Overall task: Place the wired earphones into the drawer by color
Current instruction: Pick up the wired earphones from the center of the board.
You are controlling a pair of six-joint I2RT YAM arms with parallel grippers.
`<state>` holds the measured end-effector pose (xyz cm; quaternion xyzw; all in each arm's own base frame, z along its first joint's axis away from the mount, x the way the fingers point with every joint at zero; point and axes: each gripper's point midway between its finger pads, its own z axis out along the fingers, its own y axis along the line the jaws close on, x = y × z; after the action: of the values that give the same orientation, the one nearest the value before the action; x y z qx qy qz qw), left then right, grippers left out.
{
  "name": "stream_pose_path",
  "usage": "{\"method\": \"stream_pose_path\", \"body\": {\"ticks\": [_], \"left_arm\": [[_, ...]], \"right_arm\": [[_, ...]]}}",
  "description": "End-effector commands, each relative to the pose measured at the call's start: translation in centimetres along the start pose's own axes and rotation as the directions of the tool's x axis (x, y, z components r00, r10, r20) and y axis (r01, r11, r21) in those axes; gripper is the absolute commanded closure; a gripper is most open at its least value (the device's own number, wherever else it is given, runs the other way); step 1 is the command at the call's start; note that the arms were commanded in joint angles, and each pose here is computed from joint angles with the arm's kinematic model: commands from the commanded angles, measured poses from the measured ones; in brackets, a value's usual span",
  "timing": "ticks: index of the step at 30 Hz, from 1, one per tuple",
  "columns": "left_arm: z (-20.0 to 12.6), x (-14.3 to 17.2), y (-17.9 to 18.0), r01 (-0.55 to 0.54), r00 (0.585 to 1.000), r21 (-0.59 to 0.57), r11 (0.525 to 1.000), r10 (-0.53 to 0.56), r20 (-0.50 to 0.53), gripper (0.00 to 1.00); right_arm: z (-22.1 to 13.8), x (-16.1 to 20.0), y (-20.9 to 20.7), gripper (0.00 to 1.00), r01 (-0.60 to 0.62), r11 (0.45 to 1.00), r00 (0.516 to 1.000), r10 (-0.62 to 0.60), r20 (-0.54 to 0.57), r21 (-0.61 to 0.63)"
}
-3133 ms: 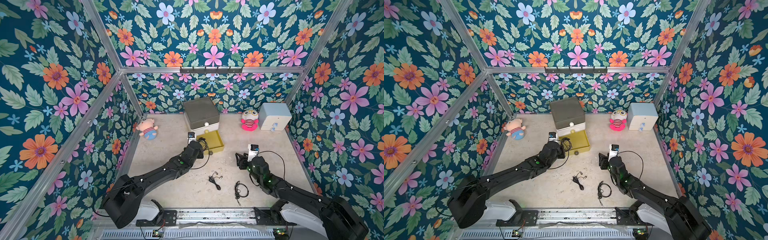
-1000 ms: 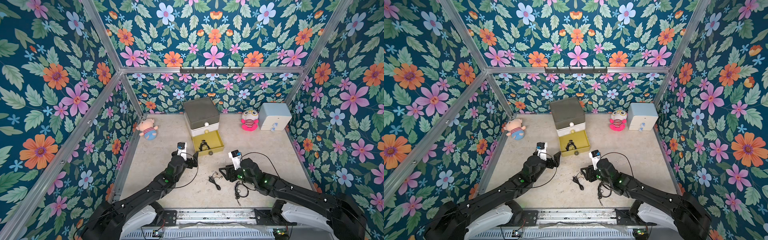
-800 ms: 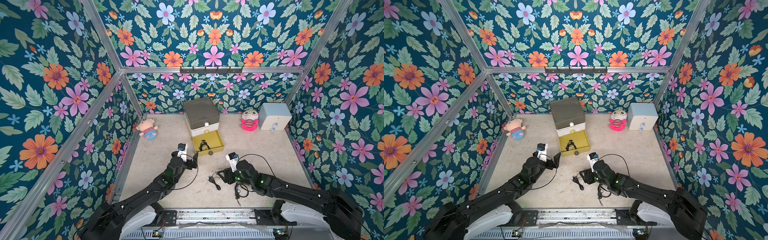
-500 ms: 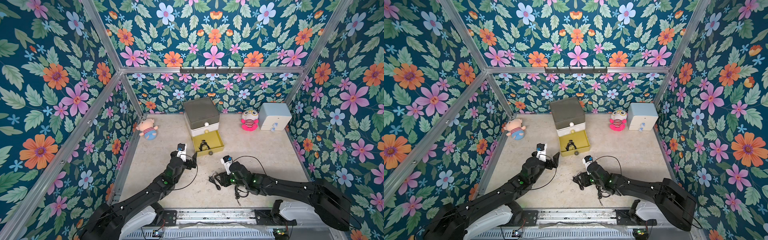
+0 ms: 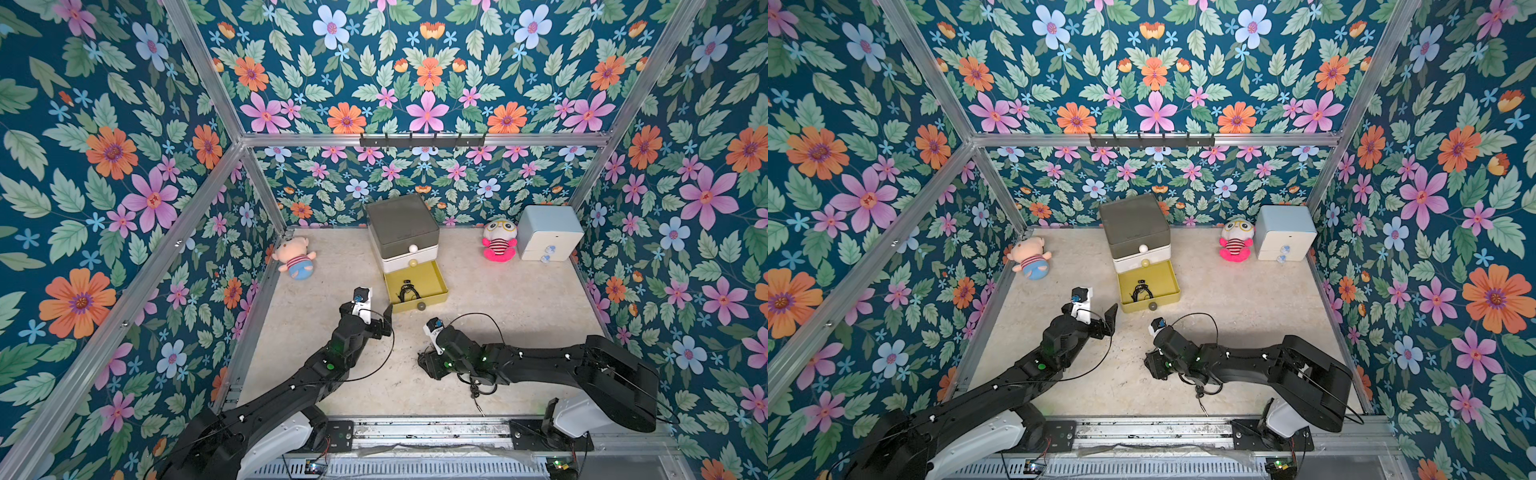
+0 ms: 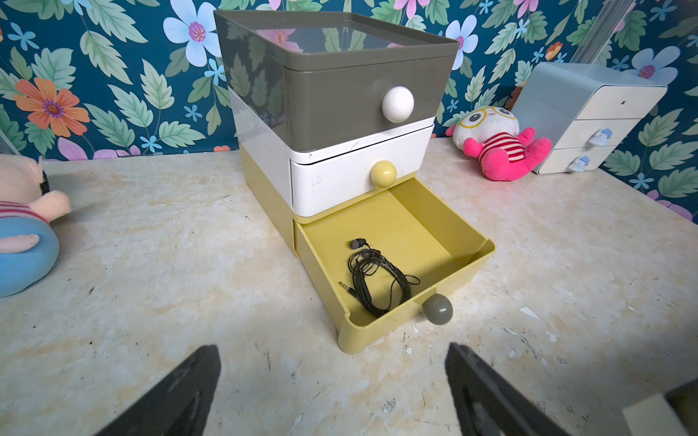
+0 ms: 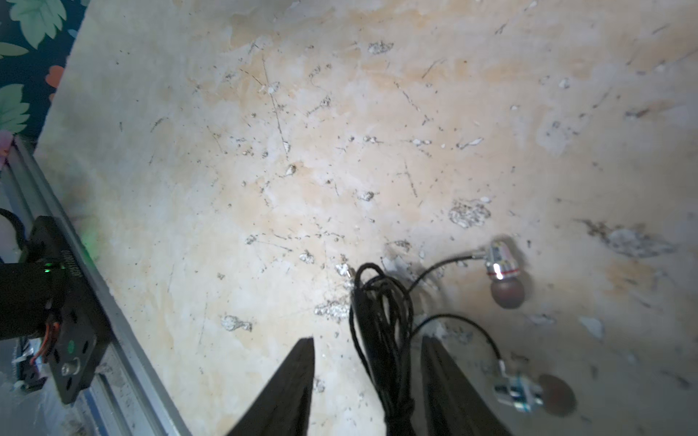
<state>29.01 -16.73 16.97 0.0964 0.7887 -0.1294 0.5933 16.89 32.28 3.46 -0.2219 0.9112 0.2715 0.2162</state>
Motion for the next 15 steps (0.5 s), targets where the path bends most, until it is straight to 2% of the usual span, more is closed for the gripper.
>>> {"method": "stream_pose_path", "body": {"ticks": [1, 6, 15], "left_arm": [[0.1, -0.5, 0.0, -0.002, 1.000, -0.001, 1.000, 0.002, 0.015, 0.01], [0.1, -0.4, 0.0, -0.002, 1.000, -0.005, 1.000, 0.002, 0.013, 0.01], [0.2, -0.2, 0.1, -0.006, 1.000, -0.011, 1.000, 0.006, 0.009, 0.01]], "right_arm": [[0.1, 0.5, -0.6, 0.51, 0.000, 0.999, 1.000, 0.001, -0.014, 0.033], [0.5, 0.9, -0.6, 0.54, 0.002, 0.999, 1.000, -0.001, -0.030, 0.033], [1.2, 1.1, -0.5, 0.73, 0.021, 0.999, 0.998, -0.020, -0.052, 0.032]]}}
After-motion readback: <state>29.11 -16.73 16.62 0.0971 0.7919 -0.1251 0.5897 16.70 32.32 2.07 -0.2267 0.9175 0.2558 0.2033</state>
